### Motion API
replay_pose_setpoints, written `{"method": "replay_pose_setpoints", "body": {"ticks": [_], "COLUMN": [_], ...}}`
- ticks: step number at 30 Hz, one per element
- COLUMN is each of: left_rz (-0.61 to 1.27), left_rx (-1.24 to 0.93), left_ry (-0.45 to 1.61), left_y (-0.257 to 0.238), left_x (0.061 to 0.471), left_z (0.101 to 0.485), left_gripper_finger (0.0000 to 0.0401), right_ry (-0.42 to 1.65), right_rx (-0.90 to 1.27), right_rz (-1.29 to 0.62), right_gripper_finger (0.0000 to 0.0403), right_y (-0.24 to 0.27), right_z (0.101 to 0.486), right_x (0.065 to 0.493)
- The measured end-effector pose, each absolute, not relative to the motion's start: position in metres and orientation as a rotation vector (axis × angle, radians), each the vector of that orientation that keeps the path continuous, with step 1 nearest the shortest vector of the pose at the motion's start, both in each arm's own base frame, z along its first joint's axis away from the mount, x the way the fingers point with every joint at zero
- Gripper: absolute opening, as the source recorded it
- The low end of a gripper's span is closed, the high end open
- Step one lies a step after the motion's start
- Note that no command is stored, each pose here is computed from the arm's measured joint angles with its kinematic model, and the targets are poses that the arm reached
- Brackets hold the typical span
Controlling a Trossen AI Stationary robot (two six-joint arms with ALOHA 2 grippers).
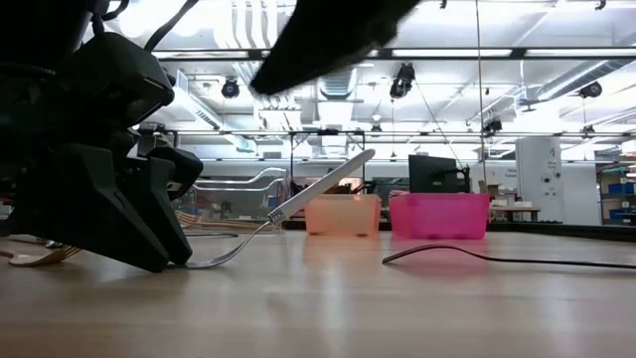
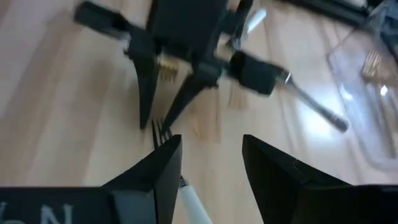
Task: Sort silverware by color (type)
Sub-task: Put the white fork into the red bin
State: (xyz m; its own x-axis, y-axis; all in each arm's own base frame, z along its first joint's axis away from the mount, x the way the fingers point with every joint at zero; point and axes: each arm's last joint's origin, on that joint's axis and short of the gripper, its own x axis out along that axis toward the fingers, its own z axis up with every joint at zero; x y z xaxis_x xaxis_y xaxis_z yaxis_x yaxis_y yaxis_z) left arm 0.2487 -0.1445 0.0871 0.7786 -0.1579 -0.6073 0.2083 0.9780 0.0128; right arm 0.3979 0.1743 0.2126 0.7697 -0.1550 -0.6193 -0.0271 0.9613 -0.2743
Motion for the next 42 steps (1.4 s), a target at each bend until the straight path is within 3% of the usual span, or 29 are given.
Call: {"method": "replay_pose_setpoints", "body": {"ticks": [9,20,32,42], "left_rz": [-0.194,-0.181,-0.178,-0.177], "left_rx": [0.075,0.067,0.068,0.069], "left_ry": [0.652,0.654,0.655,0.656], "left_y": [-0.144,-0.143,-0.142,-0.142], "left_x": [0.249,0.248,0.248,0.248], "left_z": [0.087,0.086,0.086,0.086], "left_gripper_finger": [0.0075,0.0075,0.0075,0.0075], "right_ry": [0.802,0.982,0.998,1.063], "right_rx": [-0.231,-0.087,-0.081,-0.133], "right_rz": [-0.032,0.038,0.058,0.067], "right_gripper_finger": [0.0154,0.0162,0.017,0.0171], "right_y": [0.165,0.139,0.14,0.143], "right_z": [0.241,0.217,0.213,0.185], "right_x": [0.379,0.39,0.391,0.397]}}
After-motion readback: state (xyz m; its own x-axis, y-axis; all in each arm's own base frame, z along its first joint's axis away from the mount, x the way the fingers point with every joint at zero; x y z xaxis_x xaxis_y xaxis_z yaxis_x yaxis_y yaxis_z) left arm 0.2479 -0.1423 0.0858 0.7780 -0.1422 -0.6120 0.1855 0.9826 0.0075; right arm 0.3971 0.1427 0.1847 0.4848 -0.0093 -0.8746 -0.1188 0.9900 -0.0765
